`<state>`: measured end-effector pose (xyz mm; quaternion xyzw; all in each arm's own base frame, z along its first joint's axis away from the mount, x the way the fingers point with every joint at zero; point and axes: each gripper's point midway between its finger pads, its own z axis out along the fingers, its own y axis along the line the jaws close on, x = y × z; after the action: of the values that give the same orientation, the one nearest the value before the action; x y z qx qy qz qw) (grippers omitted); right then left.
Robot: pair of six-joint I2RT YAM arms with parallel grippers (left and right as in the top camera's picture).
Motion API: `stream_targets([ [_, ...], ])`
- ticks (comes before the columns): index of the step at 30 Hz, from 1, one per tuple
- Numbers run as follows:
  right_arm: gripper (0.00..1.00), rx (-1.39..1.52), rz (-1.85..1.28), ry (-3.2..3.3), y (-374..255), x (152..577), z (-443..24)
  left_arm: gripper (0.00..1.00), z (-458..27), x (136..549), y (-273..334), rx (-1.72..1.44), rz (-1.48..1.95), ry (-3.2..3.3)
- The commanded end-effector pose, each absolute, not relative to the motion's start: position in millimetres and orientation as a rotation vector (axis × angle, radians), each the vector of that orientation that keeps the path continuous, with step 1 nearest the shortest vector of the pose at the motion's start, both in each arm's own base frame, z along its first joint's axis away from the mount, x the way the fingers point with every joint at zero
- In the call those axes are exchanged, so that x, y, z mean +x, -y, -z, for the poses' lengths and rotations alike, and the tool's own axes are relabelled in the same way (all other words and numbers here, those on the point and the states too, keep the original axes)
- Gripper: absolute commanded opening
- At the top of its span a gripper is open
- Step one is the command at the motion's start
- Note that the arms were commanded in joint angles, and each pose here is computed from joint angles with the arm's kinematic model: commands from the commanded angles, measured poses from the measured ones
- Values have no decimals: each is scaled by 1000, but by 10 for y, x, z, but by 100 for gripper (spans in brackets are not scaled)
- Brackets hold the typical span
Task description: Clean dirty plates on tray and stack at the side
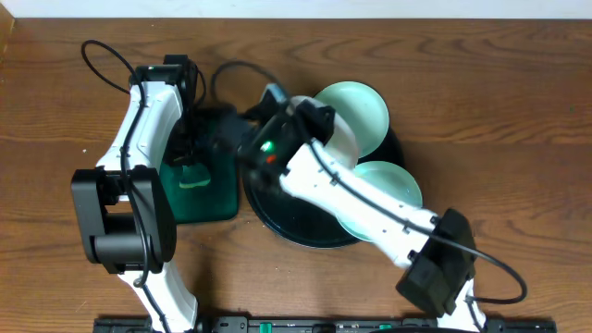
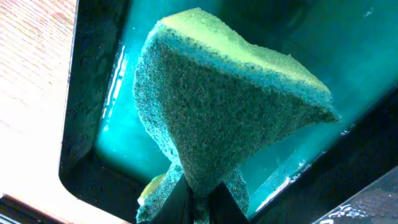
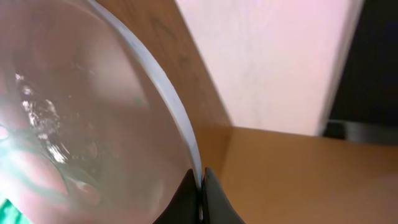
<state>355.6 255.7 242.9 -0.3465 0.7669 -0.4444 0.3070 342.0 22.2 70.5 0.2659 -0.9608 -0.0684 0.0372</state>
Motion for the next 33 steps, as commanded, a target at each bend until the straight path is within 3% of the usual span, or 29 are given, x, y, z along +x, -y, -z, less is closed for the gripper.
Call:
stream_targets([
  [1, 1, -839, 1201, -1906, -2589, 3453, -2837, 8, -684, 3390, -221, 799, 217, 2938],
  [22, 1, -838, 1188, -1857, -2714, 3319, -2887, 8, -684, 3390, -221, 782, 216, 2942],
  [24, 1, -851, 1168, -1928, -2634, 3466, -2774, 8, -684, 3388, -221, 782, 217, 2942],
  [28, 1, -838, 1153, -1948, -2625, 3308, -2743, 8, -685, 3380, -221, 770, 217, 2941],
  [33, 1, -846, 1119, -2050, -2504, 3406, -2614, 8, -686, 3375, -220, 769, 217, 2939],
])
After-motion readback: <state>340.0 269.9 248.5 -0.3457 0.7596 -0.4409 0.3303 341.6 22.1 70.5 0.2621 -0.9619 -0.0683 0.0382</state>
